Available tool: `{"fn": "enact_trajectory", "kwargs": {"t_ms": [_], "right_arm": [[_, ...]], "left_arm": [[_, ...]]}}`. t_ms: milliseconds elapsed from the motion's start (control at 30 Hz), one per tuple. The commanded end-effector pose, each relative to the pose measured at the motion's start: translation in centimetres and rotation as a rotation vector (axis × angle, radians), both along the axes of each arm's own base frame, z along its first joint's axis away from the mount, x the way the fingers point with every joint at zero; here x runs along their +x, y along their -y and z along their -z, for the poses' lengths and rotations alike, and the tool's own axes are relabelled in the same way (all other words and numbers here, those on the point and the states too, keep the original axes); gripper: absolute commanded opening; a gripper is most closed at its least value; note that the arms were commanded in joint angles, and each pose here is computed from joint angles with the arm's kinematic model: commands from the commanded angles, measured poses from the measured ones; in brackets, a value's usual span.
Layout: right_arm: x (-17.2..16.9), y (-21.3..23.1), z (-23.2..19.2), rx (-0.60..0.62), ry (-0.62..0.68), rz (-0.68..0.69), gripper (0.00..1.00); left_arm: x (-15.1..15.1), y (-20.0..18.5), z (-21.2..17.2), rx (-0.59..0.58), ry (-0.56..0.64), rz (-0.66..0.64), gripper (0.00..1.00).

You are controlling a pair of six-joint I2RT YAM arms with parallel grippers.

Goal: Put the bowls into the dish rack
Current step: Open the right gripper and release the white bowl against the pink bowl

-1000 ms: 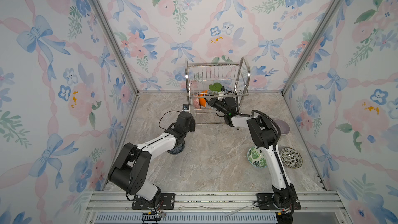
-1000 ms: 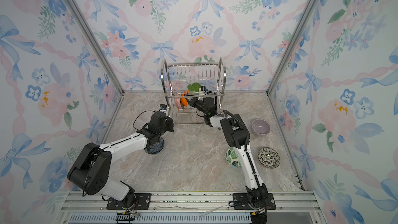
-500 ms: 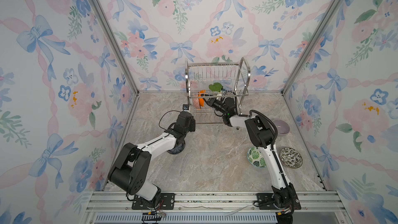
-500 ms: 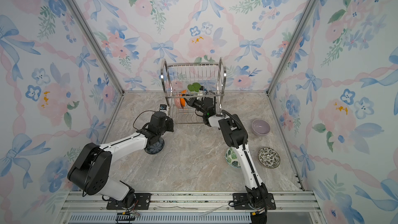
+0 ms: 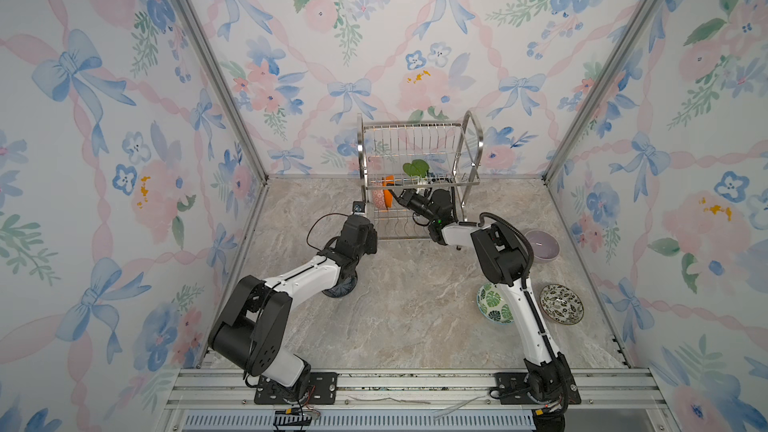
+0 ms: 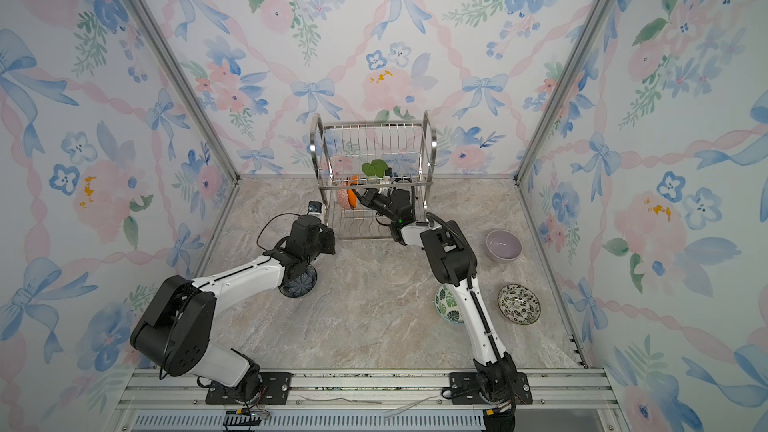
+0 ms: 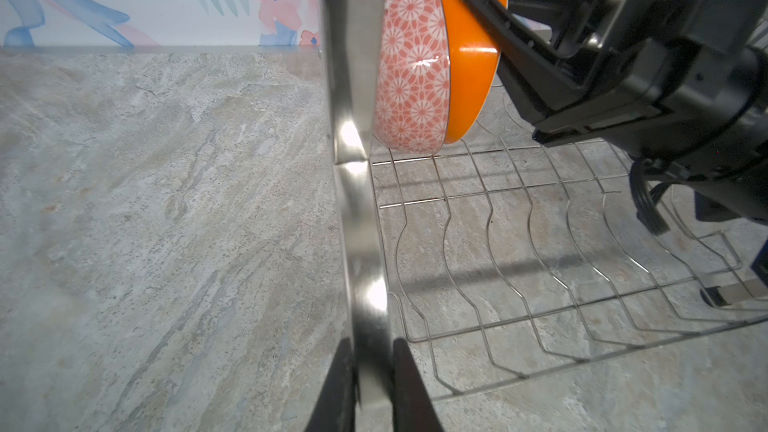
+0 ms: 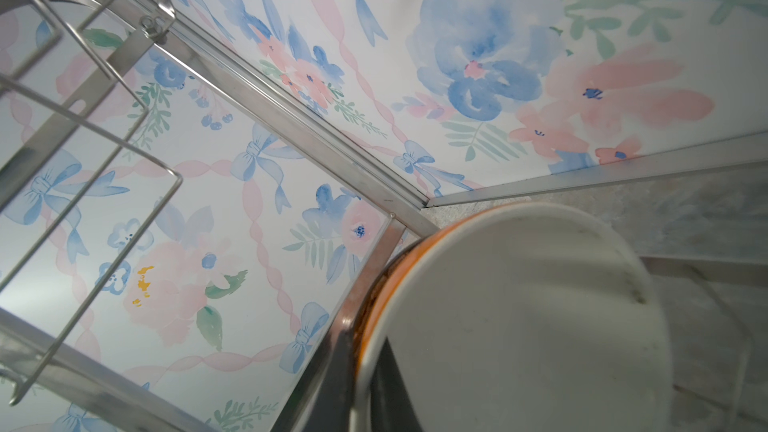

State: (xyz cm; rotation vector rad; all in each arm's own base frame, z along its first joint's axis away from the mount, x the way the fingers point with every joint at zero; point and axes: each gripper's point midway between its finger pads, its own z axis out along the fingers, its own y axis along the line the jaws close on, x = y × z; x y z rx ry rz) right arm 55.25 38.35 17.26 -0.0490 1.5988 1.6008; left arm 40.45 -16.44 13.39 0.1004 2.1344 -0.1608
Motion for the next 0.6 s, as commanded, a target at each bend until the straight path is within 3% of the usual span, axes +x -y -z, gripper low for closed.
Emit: {"fn": "enact_trajectory", "kwargs": {"t_ms": [0, 333, 467, 567], "right_arm": [[-0.3, 0.7, 0.0, -0.029, 0.033, 0.011, 0.0], [-0.1, 1.4, 1.3, -0.113, -0.015, 0.021, 0.01], [-0.2, 1.5, 1.5, -0.135, -0.017, 0.022, 0.06], [-0.3, 1.8, 1.3, -0.137, -0.018, 0.027, 0.18]], "left_arm": [[-0.7, 0.5, 1.7, 0.062, -0.054, 0.053, 0.15], [-0.7, 0.5, 1.5, 0.064, -0.051, 0.049, 0.14], [-0.6, 0.4, 1.4, 0.064, -0.052, 0.044, 0.14], [-0.7, 0.4, 1.4, 0.063, -0.054, 0.041, 0.15]]}}
